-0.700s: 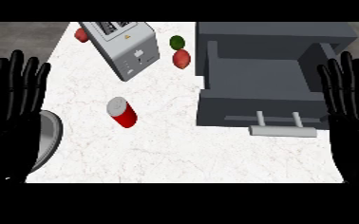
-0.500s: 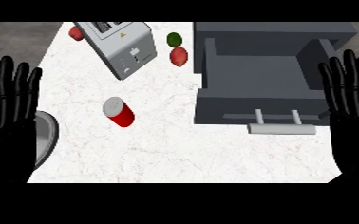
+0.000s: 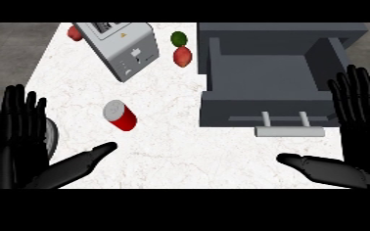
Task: Pick up the can, place it into the drawer and close the drawer
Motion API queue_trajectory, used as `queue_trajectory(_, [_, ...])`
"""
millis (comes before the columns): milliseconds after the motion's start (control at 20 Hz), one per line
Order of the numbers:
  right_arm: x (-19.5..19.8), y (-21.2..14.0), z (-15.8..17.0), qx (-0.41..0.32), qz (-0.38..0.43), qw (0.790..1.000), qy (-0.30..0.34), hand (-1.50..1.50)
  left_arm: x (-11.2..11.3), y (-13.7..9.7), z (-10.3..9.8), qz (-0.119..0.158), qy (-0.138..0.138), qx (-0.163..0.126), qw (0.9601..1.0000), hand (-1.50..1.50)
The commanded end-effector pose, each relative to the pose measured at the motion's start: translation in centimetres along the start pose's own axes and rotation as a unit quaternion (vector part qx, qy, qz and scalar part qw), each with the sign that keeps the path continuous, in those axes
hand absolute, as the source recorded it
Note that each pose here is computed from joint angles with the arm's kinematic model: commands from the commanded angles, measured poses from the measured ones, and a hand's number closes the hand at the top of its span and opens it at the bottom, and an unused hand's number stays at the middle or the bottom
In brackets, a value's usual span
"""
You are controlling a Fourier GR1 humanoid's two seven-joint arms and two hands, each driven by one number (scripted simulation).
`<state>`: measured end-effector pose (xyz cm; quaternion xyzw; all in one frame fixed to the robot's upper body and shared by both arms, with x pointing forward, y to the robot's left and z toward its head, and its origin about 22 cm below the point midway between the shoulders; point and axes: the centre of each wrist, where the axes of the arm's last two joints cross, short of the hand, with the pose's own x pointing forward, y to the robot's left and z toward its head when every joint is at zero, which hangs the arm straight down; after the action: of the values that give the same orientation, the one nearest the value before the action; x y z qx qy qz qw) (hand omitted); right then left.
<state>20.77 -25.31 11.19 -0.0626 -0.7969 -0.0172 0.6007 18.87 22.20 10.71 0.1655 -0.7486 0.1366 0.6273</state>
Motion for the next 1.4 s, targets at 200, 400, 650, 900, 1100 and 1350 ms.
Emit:
queue_trajectory(200, [-0.7,-1.5,1.3,-0.004,0.006,1.0,0.026,-1.5,2.1,-0.7,1.2,0.004,0.028,0.016,0.9995,-1.5])
queue_trajectory(400, [0.2,-0.6,1.6,-0.023,0.0,1.0,0.021,-1.5,2.2,0.3,-0.6,-0.008,0.026,0.024,0.9994,-1.5])
queue_trajectory(650, [0.9,-2.1,1.4,-0.019,-0.002,1.0,0.016,-1.5,-1.8,-1.9,-0.5,-0.007,0.056,0.015,0.9983,-1.5])
queue_trajectory(900, [0.0,-3.0,2.5,-0.024,0.001,1.0,0.012,-1.5,-3.8,-3.7,-1.5,-0.009,0.079,0.024,0.9965,-1.5])
queue_trajectory(1100, [1.3,-1.1,1.6,-0.018,0.005,1.0,0.008,-1.5,-5.8,-4.3,-1.2,-0.019,0.086,0.034,0.9955,-1.5])
queue_trajectory(1350, [-0.4,-3.6,3.1,-0.017,0.015,1.0,0.007,-1.5,-9.2,-4.1,0.6,-0.035,0.091,0.039,0.9945,-1.5])
